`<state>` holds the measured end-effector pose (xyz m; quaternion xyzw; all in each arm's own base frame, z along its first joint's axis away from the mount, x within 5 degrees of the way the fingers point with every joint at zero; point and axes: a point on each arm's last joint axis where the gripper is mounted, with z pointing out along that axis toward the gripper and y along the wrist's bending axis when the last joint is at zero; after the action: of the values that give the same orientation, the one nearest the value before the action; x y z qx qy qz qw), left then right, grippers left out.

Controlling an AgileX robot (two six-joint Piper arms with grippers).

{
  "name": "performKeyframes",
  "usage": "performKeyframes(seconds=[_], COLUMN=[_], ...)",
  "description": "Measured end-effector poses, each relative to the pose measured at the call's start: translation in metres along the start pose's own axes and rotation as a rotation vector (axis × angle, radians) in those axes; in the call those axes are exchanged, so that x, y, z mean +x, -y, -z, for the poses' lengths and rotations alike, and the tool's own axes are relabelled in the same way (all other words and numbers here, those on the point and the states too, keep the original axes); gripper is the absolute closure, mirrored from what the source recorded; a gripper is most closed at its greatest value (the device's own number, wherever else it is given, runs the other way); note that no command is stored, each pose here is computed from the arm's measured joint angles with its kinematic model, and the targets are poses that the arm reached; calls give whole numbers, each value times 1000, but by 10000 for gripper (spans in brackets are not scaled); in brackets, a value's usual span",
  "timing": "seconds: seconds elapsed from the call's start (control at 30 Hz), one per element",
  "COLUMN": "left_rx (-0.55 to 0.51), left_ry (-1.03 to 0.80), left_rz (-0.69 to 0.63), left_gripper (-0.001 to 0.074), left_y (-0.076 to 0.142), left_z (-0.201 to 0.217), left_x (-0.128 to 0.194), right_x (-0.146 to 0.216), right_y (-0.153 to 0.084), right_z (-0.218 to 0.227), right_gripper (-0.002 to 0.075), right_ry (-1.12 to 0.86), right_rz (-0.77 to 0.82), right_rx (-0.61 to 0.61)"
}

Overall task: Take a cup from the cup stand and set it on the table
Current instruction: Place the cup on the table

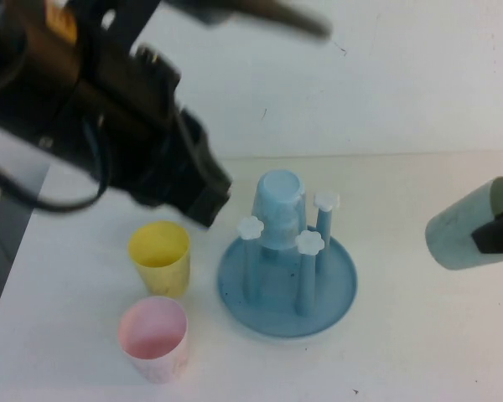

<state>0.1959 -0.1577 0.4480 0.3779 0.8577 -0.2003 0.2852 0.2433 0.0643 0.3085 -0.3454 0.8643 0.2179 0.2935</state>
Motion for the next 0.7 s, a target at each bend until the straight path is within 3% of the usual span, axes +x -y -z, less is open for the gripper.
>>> performKeyframes(seconds=[0.2, 0.37, 0.7], left_rx=[-10, -14, -18], left_ry=[-148, -182, -164], left_rz=[34, 54, 71], left_gripper=[736, 737, 736], left_y=[3, 6, 10], left_z=[-14, -19, -16], left_x=[64, 98, 117], right_x=[-17, -21, -8], right_y=[8, 10, 25], right_z=[-54, -96, -136], right_gripper=[706, 706, 706], right_ry=[-218, -345, -433], right_rz=[70, 112, 113], right_rx=[30, 112, 137])
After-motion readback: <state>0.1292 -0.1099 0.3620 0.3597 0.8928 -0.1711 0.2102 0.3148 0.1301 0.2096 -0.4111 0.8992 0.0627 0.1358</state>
